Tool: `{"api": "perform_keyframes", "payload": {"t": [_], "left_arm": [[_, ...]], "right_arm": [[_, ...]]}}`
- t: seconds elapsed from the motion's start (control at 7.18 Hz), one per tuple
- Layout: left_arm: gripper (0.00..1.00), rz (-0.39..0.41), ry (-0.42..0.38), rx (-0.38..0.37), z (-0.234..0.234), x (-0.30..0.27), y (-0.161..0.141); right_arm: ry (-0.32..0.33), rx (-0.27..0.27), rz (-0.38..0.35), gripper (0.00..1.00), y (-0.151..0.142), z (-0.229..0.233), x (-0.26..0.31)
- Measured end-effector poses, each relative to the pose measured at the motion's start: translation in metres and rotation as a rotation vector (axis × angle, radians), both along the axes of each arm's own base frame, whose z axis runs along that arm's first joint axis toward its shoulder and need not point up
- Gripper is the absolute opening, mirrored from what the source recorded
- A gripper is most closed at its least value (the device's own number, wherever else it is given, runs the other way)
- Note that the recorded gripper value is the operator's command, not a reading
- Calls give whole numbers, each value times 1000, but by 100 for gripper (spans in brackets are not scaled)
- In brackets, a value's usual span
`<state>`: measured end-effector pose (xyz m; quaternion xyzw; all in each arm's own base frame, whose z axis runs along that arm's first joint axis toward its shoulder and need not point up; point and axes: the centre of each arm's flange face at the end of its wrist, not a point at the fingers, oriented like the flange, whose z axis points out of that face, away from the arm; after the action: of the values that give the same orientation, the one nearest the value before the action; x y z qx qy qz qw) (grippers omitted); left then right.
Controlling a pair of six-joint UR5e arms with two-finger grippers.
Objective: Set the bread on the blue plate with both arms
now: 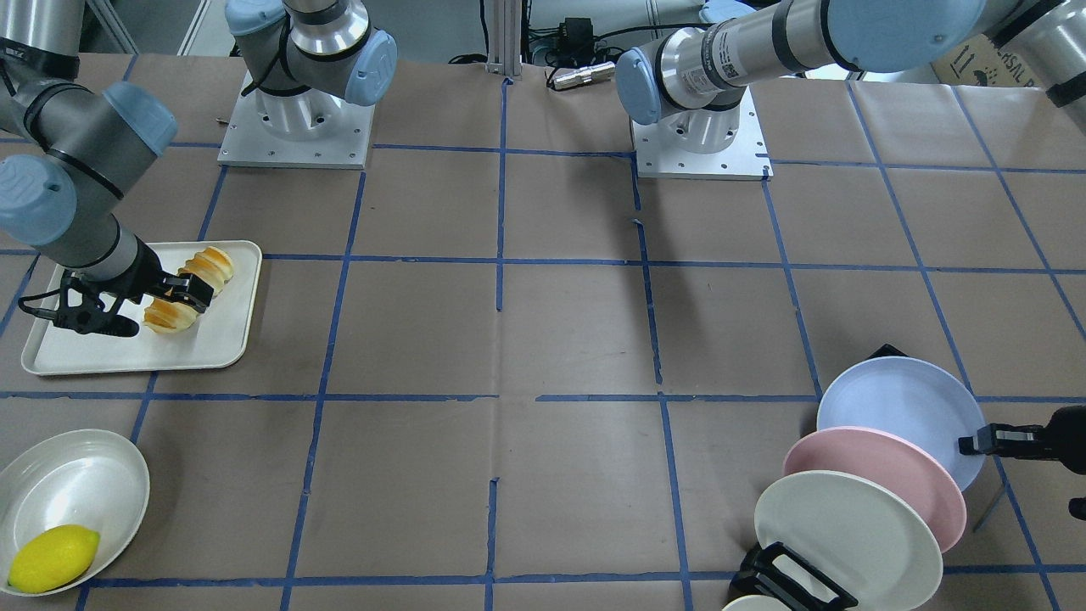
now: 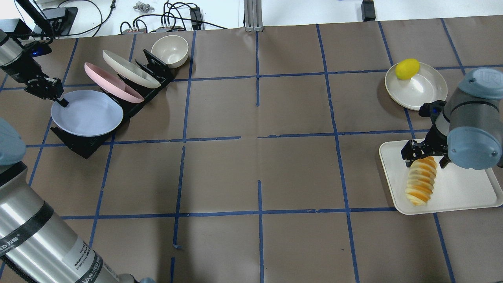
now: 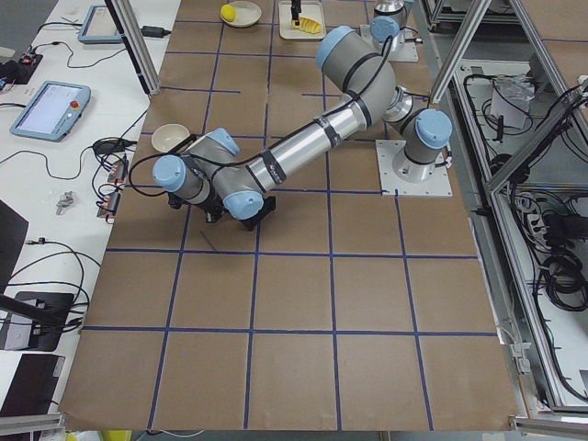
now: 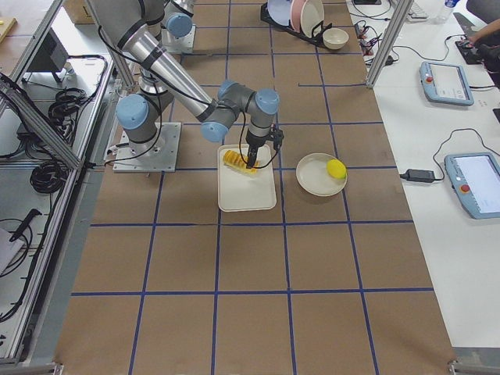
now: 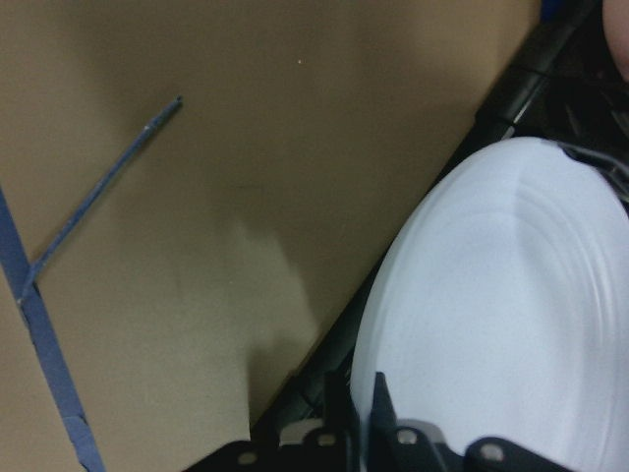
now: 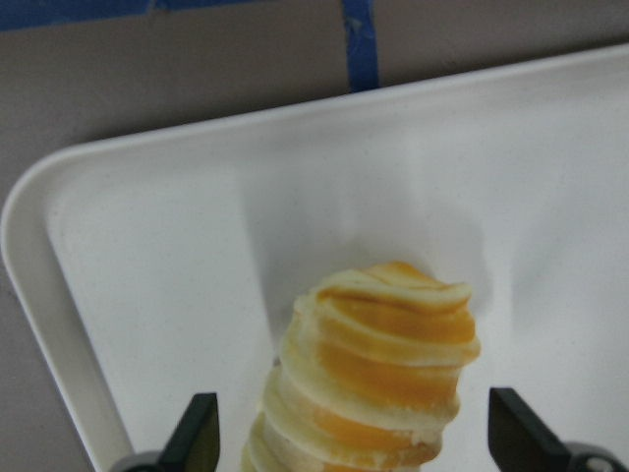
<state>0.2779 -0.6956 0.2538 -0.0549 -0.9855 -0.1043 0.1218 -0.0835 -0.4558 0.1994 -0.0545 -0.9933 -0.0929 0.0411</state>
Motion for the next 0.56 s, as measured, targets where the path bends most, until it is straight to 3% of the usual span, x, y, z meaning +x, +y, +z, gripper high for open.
{"api": "perform_keyframes", "payload": {"t": [0.56], "left_arm": [[14, -26, -1, 18, 70, -7, 33]], "right_arm": [[-12, 37, -1, 93, 10, -10, 4]]}}
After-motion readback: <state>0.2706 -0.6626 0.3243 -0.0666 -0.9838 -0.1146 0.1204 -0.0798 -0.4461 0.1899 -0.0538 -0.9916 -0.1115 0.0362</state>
